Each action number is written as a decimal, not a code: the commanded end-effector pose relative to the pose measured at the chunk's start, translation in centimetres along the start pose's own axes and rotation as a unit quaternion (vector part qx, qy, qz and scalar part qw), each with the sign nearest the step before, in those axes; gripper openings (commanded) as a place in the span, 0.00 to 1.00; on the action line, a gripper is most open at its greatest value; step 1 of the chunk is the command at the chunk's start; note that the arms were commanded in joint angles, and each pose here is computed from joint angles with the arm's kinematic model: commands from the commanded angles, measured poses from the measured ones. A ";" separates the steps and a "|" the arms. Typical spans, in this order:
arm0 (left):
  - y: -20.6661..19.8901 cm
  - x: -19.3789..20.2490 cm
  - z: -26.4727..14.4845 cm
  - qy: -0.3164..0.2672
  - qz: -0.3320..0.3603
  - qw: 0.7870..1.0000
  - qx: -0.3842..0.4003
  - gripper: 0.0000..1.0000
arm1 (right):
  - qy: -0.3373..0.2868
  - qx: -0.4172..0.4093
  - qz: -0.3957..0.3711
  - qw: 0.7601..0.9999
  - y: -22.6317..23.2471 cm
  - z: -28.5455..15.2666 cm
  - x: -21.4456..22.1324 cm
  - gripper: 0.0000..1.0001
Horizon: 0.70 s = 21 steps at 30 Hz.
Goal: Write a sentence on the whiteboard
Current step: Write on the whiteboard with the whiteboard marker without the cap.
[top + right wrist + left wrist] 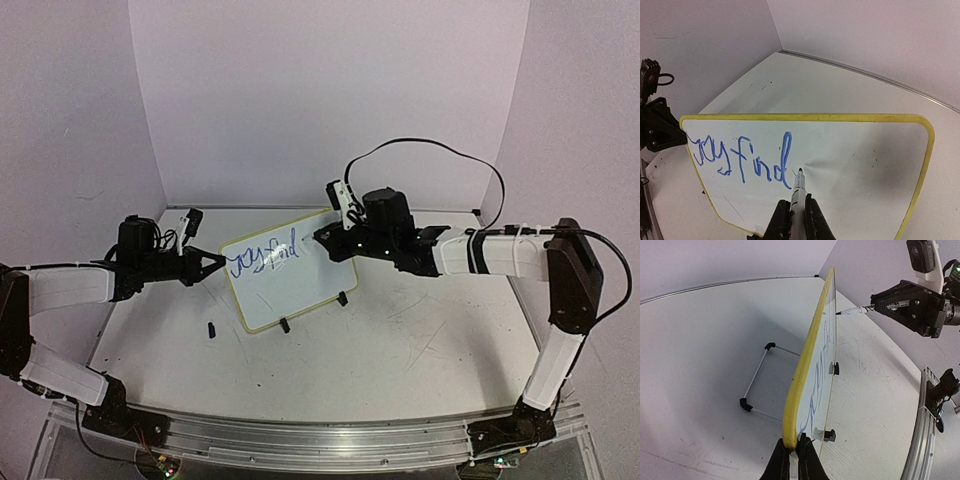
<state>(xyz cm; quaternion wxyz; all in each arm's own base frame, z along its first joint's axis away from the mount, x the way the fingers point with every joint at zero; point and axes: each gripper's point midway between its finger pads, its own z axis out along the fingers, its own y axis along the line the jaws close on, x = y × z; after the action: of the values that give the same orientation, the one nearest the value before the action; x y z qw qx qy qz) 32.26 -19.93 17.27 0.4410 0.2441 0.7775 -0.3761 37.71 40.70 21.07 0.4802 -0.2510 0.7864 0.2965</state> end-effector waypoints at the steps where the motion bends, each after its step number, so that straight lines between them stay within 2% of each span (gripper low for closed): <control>1: 0.9 0.0 0.3 0.010 0.031 0.999 -0.024 0.00 | -0.028 0.004 -0.007 1.000 0.2 0.3 -2.2 0.00; 21: 0.7 0.0 0.3 0.016 0.043 0.999 -0.024 0.00 | -0.019 -0.012 -0.004 1.000 1.0 1.3 -1.6 0.00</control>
<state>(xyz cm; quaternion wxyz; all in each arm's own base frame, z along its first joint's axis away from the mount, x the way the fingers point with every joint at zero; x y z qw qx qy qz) 32.27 -20.00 17.25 0.4396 0.2473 0.7793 -0.3719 38.43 41.27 20.75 0.4808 -0.2488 0.7882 0.2927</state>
